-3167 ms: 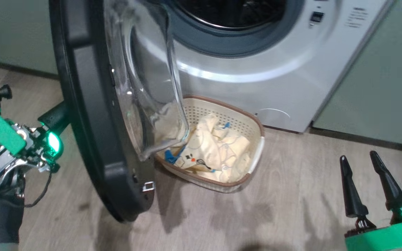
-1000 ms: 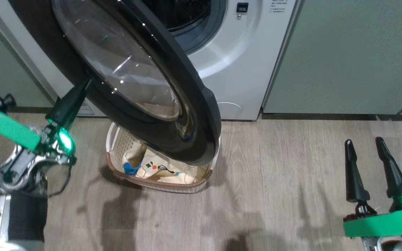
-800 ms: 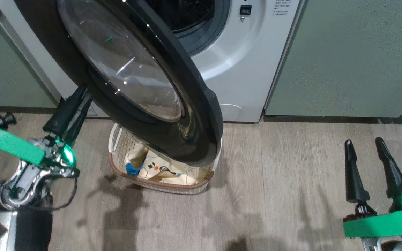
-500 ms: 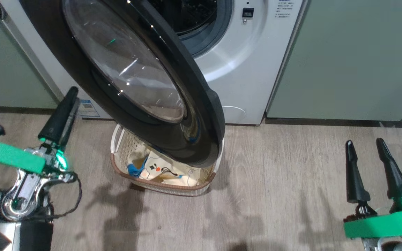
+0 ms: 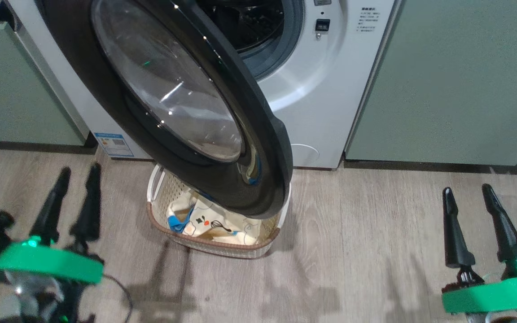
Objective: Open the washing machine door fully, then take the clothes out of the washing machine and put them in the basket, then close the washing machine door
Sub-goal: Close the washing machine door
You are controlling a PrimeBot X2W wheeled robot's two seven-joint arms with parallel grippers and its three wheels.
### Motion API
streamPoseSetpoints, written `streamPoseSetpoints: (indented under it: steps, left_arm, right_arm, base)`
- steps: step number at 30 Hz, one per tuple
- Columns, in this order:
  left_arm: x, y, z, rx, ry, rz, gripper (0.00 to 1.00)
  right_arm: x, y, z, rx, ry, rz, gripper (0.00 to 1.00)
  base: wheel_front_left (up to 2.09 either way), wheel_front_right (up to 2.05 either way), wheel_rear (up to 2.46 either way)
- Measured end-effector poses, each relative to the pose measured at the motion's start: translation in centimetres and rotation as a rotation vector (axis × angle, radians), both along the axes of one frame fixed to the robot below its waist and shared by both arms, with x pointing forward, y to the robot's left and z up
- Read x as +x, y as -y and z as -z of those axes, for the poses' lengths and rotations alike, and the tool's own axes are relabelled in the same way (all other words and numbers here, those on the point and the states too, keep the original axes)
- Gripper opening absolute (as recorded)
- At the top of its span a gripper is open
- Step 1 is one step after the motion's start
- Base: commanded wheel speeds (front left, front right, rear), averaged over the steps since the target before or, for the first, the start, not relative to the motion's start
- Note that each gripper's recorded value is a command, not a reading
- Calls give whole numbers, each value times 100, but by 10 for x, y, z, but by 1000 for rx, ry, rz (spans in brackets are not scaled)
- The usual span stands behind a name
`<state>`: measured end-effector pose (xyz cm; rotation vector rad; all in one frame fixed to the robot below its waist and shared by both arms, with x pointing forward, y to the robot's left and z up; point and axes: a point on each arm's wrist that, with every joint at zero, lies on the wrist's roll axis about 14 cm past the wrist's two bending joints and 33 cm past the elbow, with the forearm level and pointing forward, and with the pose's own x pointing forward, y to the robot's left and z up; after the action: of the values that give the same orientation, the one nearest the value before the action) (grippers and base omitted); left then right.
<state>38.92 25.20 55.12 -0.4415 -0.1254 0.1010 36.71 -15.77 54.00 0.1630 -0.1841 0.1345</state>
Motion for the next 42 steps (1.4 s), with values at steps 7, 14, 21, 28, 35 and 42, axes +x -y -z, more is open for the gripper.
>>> streamPoseSetpoints:
  steps: [7,14,21,28,35,42]
  left_arm:
    - [-31,14,16,263,-57,-36,100]
    - [-42,25,17,338,-59,-38,100]
    - [-50,29,23,340,-78,-31,100]
    - [-50,33,24,350,-83,-30,100]
    - [-49,33,23,357,-82,-34,100]
    - [-49,33,21,356,-79,-41,100]
  right_arm:
    - [-12,-1,10,-15,-34,-14,100]
    - [-18,-8,7,-24,-24,-35,100]
    - [-31,-7,15,-22,-49,-31,100]
    - [-33,-7,14,-21,-47,-29,100]
    - [-33,-8,16,-21,-52,-32,100]
    - [-33,-8,17,-20,-57,-32,100]
  base:
    - [0,0,0]
    - [0,0,0]
    - [0,0,0]
    - [0,0,0]
    - [0,0,0]
    - [0,0,0]
